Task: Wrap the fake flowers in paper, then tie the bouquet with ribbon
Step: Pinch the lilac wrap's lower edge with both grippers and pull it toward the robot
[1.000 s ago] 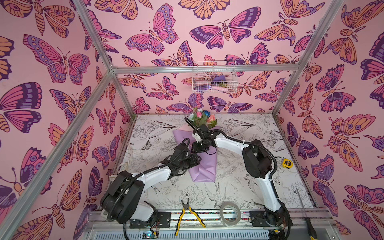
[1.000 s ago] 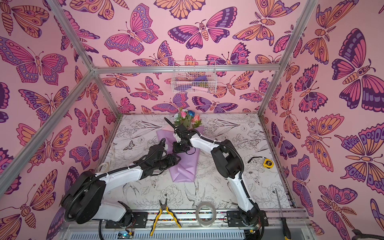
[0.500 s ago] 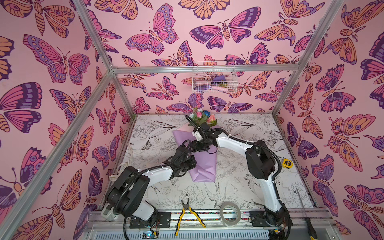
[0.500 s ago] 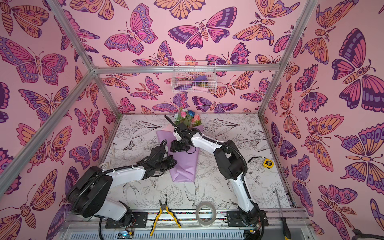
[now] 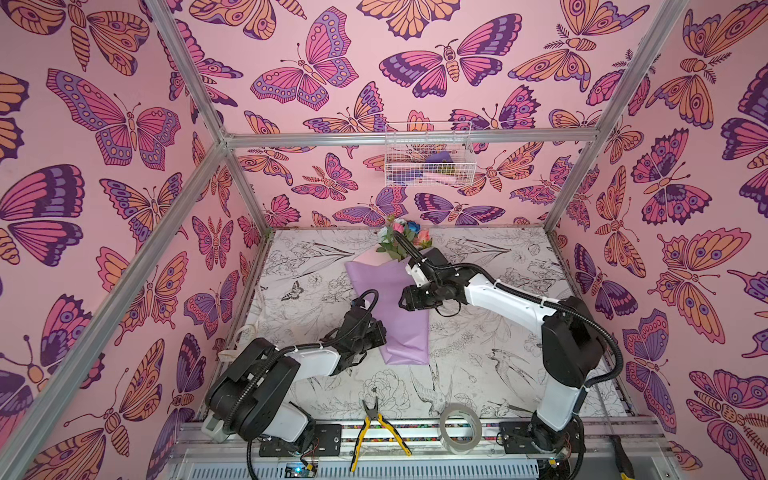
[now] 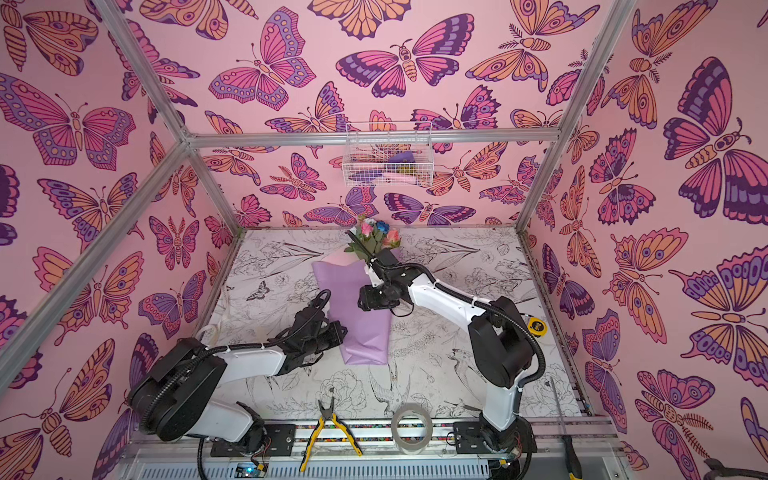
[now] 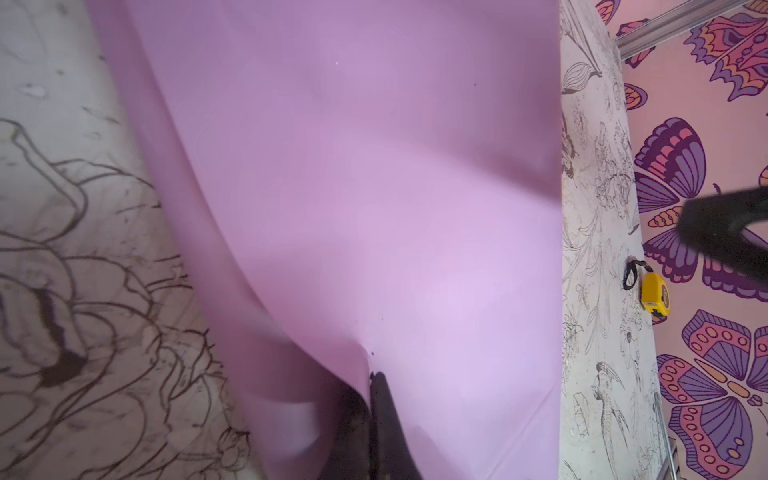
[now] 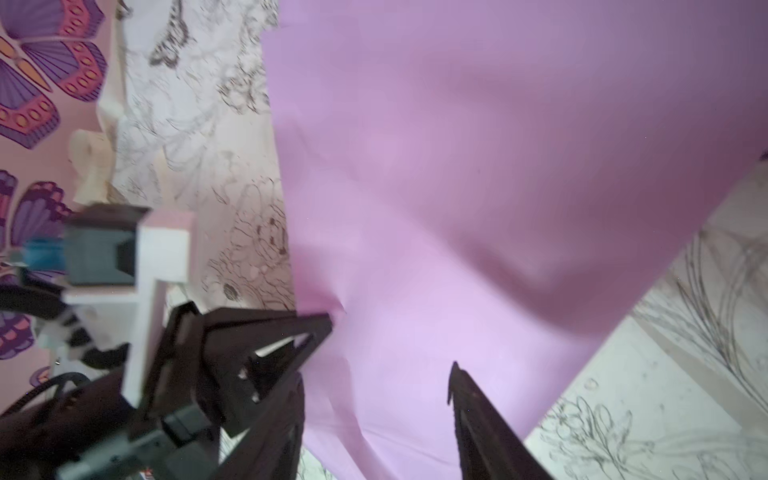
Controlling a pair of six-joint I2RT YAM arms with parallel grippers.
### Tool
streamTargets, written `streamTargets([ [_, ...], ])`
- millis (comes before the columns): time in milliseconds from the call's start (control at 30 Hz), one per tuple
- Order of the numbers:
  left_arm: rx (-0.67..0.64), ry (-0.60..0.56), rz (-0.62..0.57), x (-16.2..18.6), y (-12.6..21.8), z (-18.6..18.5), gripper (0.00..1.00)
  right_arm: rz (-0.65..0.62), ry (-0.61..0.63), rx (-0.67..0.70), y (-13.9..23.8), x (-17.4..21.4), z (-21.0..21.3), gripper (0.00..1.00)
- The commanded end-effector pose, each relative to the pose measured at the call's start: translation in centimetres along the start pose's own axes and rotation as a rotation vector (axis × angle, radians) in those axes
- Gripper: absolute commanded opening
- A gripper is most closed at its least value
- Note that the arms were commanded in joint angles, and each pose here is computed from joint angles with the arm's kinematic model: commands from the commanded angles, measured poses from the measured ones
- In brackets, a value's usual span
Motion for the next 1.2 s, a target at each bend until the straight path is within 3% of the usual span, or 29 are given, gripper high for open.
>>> streamTargets([
  [0,0.026,-0.055,-0.039,-0.1,-0.3,0.4,0.0,0.024,-0.03,0.019,0.6,2.2,-0.6,0.41],
  [133,0.034,-0.045,-0.041,0.2,-0.5,0.9,0.0,0.047,-0.089,-0.025,0.5,5.5,-0.1,0.29],
  [300,0.023,-0.015,-0.022,0.6,-0.9,1.5,0.0,0.085,-0.116,-0.041,-0.1,8.6,1.2,0.22],
  [800,0.026,0.033,-0.024,0.9,-0.4,1.8,0.0,0.149,-0.091,-0.085,-3.2,11.0,3.5,0.16],
  [900,0.043,0.042,-0.031,0.7,-0.1,1.4,0.08,0.172,-0.101,-0.079,-4.3,11.8,3.2,0.16],
  [1033,0.037,0.064,-0.031,0.6,0.3,1.3,0.3,0.196,-0.116,-0.062,-5.2,12.6,2.7,0.16],
  [1167,-0.007,0.125,-0.059,0.6,1.3,2.3,0.35,0.204,-0.123,-0.056,-5.5,13.0,2.5,0.16],
])
Point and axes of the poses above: each gripper's point midway between its finger pads, its own y axis back along the fingers, its own z axis along the line the jaws close on, x = y × z, the point moved 4 cm from there along y, back along the fingers, and after that the axes turned 15 degrees about y, right-handed, at the moved point
